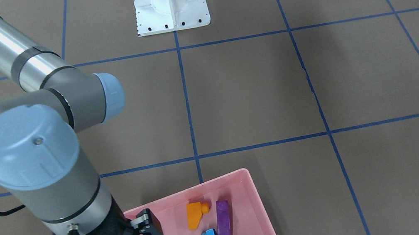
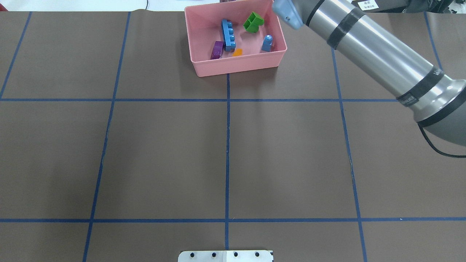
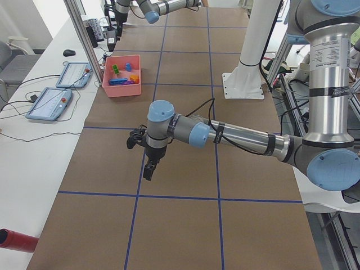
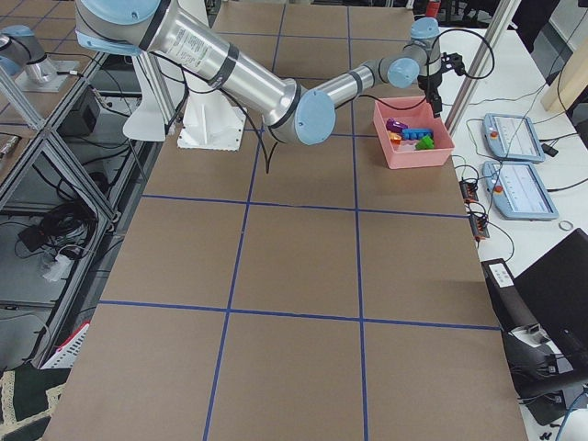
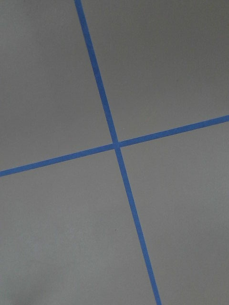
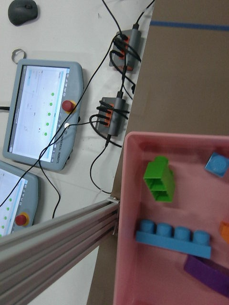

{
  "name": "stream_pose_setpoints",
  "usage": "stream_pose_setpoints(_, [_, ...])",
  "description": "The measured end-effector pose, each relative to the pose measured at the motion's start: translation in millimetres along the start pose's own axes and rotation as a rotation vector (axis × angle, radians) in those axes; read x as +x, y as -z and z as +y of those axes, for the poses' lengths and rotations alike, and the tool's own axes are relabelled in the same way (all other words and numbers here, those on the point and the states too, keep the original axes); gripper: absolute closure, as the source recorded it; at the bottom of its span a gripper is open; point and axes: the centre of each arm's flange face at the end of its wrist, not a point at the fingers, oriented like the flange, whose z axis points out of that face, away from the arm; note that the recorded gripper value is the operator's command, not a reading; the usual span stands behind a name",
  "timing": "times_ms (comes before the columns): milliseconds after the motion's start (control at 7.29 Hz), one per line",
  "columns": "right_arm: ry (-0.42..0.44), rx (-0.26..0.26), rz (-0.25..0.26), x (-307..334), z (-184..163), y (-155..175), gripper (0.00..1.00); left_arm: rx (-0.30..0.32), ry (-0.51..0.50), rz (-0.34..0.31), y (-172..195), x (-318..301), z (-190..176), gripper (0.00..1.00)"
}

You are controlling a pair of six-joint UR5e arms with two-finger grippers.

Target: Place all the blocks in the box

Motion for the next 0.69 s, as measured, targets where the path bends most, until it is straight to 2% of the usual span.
stream_pose_setpoints(137, [0.050,-0.062,0.006,57,13,27,0.00,-0.007,0.011,0.005,-1,-4,2,0.00])
stream_pose_setpoints(412, [0.049,-0.153,-0.055,196,82,33,0.00,-0.024,0.050,0.060,-3,-16,8,0.00])
stream_pose_setpoints(686, [0.083,-0.187,-0.078,330,170,35,0.00,-0.059,0.006,0.094,-8,-42,18,0.00])
